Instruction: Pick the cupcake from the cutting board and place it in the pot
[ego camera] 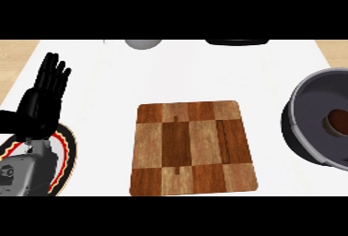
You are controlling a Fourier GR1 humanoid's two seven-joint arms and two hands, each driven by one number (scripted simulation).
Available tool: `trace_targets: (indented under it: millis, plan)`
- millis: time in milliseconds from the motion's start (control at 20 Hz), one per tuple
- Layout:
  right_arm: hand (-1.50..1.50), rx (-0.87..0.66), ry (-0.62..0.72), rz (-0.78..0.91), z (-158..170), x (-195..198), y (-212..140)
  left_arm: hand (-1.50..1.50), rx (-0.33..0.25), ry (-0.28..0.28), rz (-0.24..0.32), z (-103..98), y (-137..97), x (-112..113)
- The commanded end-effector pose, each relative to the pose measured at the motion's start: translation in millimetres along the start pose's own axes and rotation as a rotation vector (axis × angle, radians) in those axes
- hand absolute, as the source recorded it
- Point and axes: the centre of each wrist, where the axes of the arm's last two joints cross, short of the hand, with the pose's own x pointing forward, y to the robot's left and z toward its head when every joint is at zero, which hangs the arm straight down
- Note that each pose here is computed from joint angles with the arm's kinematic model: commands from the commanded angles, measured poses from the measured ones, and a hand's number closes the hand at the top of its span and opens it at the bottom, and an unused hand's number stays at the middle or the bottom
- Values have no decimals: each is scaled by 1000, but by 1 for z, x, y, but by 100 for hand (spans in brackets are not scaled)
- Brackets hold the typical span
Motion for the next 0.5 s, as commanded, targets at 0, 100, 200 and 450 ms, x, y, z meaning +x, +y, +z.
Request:
trace_targets:
  millis: [0, 100, 200, 450]
  plan:
    - [-150, -35, -24, -28, -1, -13, -58, 0, 6, -4, 0, -10, 6, -1]
    - [-150, -34, -13, 7, -6, -35, -52, 0, -19, -1, -4, -3, -15, -11]
    - [-150, -34, -1, -32, -1, -32, -60, 0, 0, -8, -6, 11, -14, -26]
    - [-150, -39, -24, -14, -1, -36, -123, 0, -12, 6, -8, -8, -12, 12]
